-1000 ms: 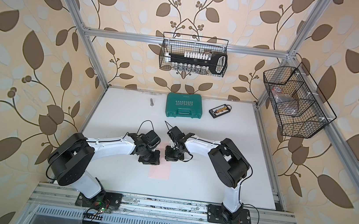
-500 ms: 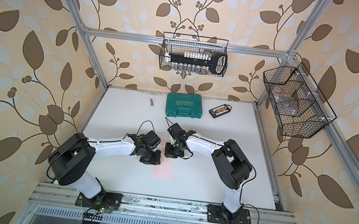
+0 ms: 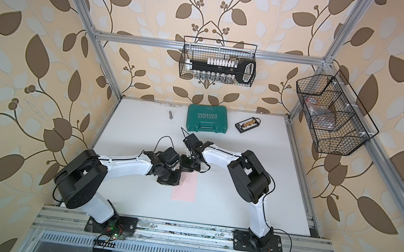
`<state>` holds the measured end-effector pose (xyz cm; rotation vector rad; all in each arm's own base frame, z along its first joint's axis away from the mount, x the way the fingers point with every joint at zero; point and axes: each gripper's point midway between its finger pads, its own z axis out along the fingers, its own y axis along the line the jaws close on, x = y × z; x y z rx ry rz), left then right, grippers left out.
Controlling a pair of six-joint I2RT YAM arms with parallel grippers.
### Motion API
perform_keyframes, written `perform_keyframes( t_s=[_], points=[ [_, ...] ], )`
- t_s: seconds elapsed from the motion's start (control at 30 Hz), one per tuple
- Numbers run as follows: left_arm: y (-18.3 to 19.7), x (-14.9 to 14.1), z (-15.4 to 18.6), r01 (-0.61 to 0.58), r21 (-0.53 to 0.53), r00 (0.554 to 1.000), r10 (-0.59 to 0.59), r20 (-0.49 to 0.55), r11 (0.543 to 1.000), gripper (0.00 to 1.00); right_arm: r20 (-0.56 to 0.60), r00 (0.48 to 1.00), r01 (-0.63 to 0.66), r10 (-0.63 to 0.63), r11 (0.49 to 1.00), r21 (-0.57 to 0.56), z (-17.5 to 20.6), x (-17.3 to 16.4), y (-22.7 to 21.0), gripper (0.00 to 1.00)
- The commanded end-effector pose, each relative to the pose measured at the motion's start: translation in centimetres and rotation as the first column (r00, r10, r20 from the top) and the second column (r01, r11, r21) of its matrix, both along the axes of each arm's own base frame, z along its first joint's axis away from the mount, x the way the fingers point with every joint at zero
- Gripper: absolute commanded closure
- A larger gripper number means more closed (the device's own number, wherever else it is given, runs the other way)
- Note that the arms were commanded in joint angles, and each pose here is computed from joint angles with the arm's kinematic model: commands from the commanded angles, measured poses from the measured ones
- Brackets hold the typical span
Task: Fold the letter paper in half and place it into the envelope
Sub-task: Fold the envelope flap on the envelope, then adjust the envelope at the center of the board.
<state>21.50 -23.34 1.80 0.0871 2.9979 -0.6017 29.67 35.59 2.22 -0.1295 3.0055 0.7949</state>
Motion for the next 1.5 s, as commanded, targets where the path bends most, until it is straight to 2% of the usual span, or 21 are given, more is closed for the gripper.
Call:
perform_keyframes(
  t_s=[0.0,0.3,0.53,0.9,1.47],
  points=[
    [2.7,-2.7,-2.7,0.035,0.121,0.996,-0.025,-0.084,0.992,0.90,-0.017,1.000,0.005,-0.005,1.000,0.018,0.1,0.2,0.8,1.00],
    [3.1,-2.9,-2.2,0.051,0.132,0.996,-0.042,-0.074,0.990,0.91,-0.020,0.996,0.090,-0.092,0.994,-0.061,-1.5,2.0,-2.8,1.00],
    [3.5,-2.8,-1.6,0.050,0.146,0.997,-0.042,-0.057,0.988,0.92,-0.021,0.995,0.094,-0.097,0.990,-0.101,-2.3,2.0,-4.4,1.00],
    [3.1,-2.2,-1.7,0.054,0.156,0.997,-0.045,-0.058,0.986,0.92,-0.018,0.997,0.070,-0.074,0.987,-0.141,-3.0,0.1,-6.3,1.00],
    [1.3,0.9,-1.4,0.104,0.184,0.995,-0.100,-0.028,0.978,0.94,-0.002,0.999,0.053,-0.054,0.979,-0.197,-2.4,-3.8,-9.9,1.00]
  ],
)
